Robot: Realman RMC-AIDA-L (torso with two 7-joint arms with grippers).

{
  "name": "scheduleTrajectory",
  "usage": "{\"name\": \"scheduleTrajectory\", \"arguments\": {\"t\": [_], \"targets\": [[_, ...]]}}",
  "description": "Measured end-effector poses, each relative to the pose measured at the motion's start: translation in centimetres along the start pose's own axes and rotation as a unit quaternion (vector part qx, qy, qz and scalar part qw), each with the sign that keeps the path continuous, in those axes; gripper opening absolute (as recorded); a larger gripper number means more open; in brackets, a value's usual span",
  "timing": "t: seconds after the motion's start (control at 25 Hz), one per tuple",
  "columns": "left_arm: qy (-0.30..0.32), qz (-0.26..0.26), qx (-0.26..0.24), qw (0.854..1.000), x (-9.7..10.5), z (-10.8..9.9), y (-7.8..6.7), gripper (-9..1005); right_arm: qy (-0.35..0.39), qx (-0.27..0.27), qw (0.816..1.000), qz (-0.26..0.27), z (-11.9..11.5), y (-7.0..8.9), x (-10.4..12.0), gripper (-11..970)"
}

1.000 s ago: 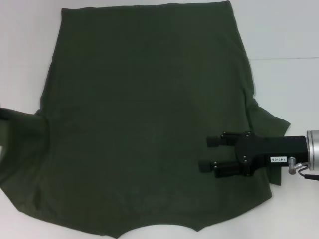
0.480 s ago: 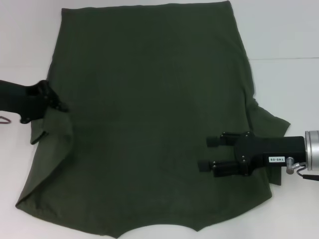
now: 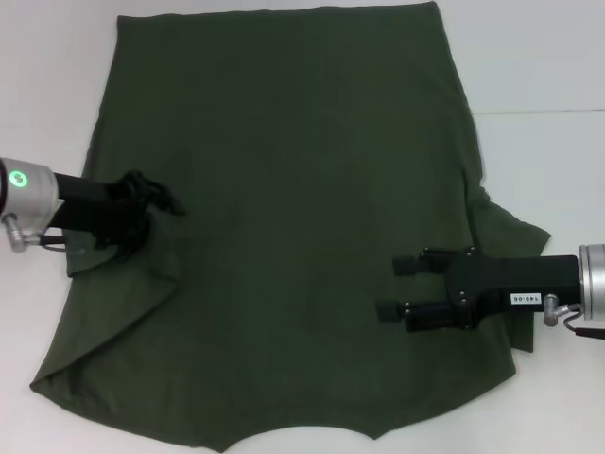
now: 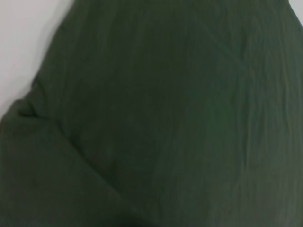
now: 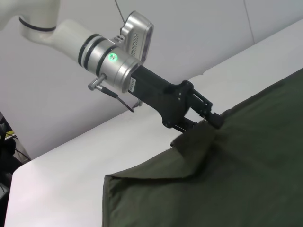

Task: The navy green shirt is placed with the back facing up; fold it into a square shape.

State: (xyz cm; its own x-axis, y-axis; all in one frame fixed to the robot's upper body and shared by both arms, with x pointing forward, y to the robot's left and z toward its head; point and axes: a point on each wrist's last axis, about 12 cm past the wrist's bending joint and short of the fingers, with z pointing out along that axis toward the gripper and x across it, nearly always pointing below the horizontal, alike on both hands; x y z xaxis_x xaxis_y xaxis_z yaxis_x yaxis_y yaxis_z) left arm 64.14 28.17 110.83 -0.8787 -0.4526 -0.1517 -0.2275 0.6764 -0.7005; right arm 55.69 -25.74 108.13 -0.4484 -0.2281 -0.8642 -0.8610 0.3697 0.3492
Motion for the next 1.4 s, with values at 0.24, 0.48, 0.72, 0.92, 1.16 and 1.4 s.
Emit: {"name": "scheduleTrajectory", "arguments": {"t": [0.24,0.48,0.72,0.92,1.16,1.4], "targets": [[-0.006,-0.003,0.025,1.0,0.8,1.0,-0.2,403,0.001,0.004,1.0,0.0,0.1,-0.1,-0.1,908],[-0.012,-0.017,0.032,0.999,1.4,1.5,0.3,661,0.001,0.005,1.0,0.001,0.1,-0.2,-0.2,908],[-0.026,-0.016,0.043,0.999,0.8,0.5,0.8,854,0.001,0.007,1.0,0.0,0.3,-0.3,-0.4,907],[-0.036,-0.021,0.067,0.997,0.5,-1.1,1.9,854,0.001,0.009,1.0,0.003,0.2,-0.4,-0.5,907],[-0.084,0.007,0.091,0.992,0.5,-4.2,5.3,855,0.001,0.008,1.0,0.003,0.3,-0.4,-0.6,906],[-0.142,0.014,0.091,0.985,1.6,-5.9,9.1,851,0.002,0.01,1.0,0.006,0.2,-0.5,-0.7,906]]}}
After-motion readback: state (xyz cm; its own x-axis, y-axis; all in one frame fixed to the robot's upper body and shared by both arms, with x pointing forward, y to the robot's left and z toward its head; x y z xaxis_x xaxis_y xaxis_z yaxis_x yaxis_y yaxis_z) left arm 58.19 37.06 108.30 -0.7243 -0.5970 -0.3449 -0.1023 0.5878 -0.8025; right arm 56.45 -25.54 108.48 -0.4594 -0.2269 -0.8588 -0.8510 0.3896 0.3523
